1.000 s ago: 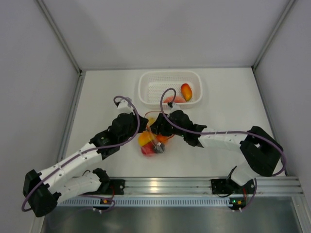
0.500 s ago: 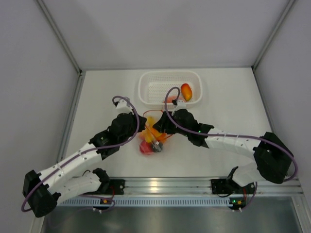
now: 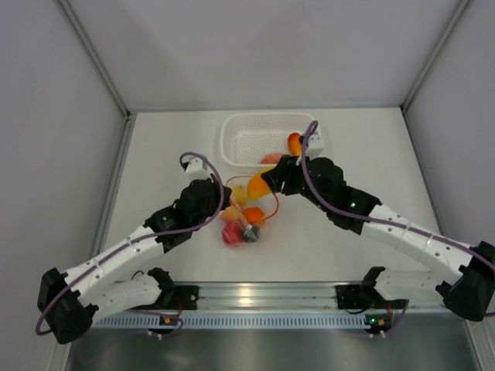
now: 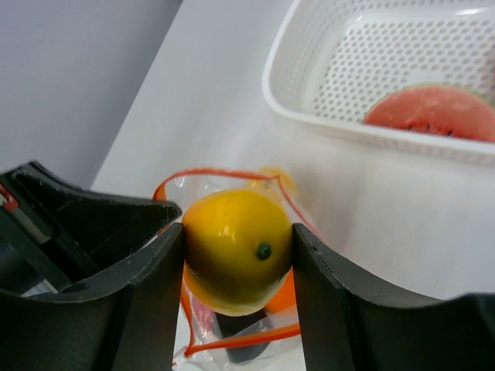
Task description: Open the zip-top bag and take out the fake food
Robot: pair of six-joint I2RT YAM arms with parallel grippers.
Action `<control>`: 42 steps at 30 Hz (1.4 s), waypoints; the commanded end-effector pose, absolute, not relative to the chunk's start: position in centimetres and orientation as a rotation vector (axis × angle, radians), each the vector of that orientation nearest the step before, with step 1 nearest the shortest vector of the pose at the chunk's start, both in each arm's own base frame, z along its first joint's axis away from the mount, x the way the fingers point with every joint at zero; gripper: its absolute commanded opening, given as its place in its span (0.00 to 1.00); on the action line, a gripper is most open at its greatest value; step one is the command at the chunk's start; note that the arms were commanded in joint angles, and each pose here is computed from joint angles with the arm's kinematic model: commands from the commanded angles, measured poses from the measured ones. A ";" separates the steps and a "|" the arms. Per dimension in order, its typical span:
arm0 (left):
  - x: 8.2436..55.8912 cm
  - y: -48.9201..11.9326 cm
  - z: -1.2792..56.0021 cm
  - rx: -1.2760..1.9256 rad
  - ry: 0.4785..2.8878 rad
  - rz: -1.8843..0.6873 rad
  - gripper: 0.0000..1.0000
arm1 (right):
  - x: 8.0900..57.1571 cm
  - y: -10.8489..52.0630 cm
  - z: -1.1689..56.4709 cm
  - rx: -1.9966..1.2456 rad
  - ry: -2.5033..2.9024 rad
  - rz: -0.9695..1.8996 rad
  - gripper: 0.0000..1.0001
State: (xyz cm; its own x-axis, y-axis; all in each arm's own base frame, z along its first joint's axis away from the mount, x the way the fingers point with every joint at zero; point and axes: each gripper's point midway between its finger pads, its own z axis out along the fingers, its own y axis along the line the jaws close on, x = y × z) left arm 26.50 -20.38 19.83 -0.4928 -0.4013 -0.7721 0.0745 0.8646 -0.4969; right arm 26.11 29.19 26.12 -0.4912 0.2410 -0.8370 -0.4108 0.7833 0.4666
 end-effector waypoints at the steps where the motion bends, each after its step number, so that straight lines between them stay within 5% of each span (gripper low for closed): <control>1: 27.0 -20.3 21.6 -0.273 1.974 -0.591 0.00 | 29.6 25.1 29.5 -0.049 1.851 0.660 0.09; 17: 26.8 -20.3 23.2 -0.286 1.969 -0.612 0.00 | 49.6 24.2 22.8 0.031 1.936 0.421 0.08; 31: 26.2 -19.7 23.3 -0.284 1.974 -0.610 0.00 | 55.3 24.4 16.5 0.036 2.039 0.387 0.06; 35: 26.1 -19.7 23.7 -0.284 1.967 -0.624 0.00 | 55.0 24.2 17.4 0.016 2.038 0.384 0.53; 37: 26.1 -19.9 24.1 -0.282 1.964 -0.637 0.00 | 54.5 24.0 18.0 -0.014 2.043 0.366 0.64; 38: 26.1 -20.0 24.3 -0.281 1.961 -0.645 0.00 | 54.1 23.6 19.6 -0.022 2.021 0.356 0.82; 40: 26.0 -20.3 24.6 -0.277 1.962 -0.664 0.00 | 52.9 22.4 20.1 -0.032 2.038 0.301 0.96; 42: 25.9 -20.4 24.8 -0.287 1.960 -0.681 0.00 | 51.4 20.8 23.4 0.009 1.983 0.272 1.00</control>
